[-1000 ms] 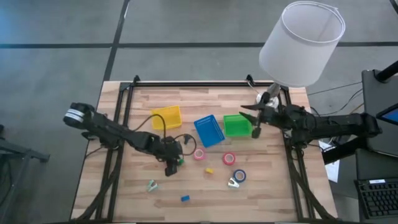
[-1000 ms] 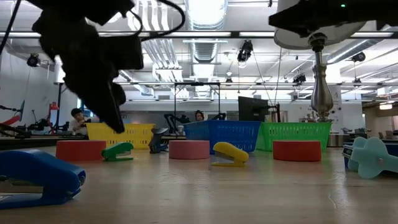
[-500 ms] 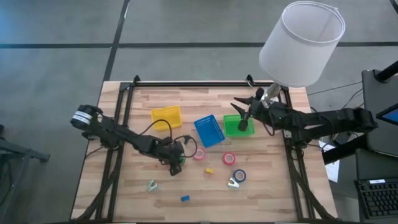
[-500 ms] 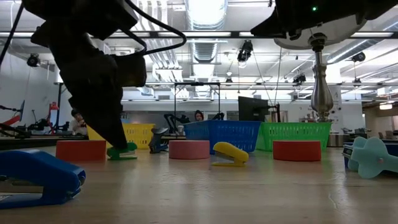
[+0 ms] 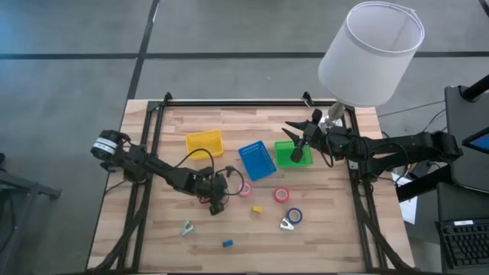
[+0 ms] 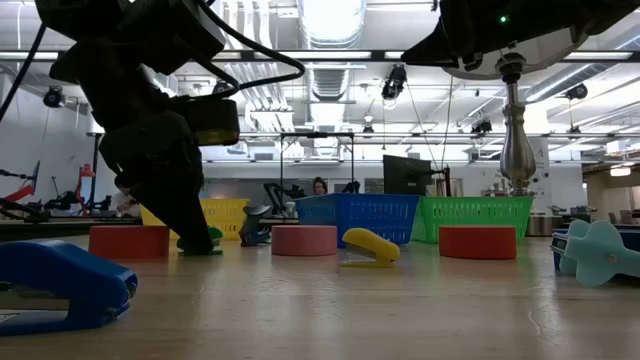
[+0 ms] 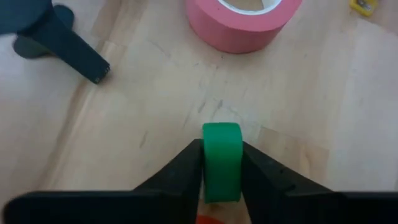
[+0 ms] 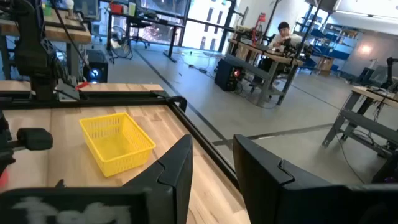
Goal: Pick and place Stapler, Stapler remover, tape
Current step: Put the green stapler into the yellow basket, then put the blue stapler into the yellow basket
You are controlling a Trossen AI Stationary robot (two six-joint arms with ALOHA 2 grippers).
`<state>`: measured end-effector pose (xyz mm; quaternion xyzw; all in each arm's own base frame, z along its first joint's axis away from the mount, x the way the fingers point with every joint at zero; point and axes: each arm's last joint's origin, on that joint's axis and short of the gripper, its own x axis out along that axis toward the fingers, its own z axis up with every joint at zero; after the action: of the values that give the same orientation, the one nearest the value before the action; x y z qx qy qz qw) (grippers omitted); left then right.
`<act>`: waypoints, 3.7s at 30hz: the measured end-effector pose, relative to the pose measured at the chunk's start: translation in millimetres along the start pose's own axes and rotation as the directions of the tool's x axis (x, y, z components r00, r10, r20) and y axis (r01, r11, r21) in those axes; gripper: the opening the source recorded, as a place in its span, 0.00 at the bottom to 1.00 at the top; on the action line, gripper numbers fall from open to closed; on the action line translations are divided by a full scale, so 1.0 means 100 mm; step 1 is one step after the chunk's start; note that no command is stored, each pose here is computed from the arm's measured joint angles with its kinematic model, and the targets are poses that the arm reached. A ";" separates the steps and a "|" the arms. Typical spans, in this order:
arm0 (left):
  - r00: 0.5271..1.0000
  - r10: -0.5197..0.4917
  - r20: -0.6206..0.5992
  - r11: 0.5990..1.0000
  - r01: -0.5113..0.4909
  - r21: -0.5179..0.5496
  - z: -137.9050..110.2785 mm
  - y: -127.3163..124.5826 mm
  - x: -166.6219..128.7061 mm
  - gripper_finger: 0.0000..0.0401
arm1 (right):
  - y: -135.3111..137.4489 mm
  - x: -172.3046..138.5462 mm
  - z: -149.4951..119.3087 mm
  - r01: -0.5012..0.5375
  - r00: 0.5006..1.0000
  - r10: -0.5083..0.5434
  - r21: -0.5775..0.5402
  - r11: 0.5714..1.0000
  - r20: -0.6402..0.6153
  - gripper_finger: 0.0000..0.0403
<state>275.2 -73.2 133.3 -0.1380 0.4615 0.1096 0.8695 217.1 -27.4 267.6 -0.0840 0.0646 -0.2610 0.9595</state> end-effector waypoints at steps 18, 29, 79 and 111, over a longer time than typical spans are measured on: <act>0.896 0.443 0.012 0.897 -0.443 0.002 0.37 0.73 -0.86 0.21 | 0.00 0.00 0.00 0.000 1.000 0.000 0.044 0.999 -0.001 0.24; 0.897 0.413 -0.160 0.904 -0.425 -0.046 0.44 1.65 -0.85 0.23 | 0.00 0.00 0.00 0.001 1.000 -0.001 0.054 0.999 0.003 0.25; 0.864 -0.414 0.286 0.903 0.351 0.249 0.44 0.50 -1.07 0.37 | 0.61 0.76 -0.36 -0.418 0.708 0.366 0.059 0.907 -0.604 0.42; 0.895 -0.440 0.069 0.893 0.428 0.136 -0.33 -1.32 -0.16 0.48 | 0.76 0.54 -0.47 -0.527 0.581 0.365 0.005 0.850 -0.728 0.31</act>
<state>283.2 -208.9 147.1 -0.1806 0.3815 -0.1083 0.9001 292.5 4.0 202.9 -0.0606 0.4724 -0.0131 0.8792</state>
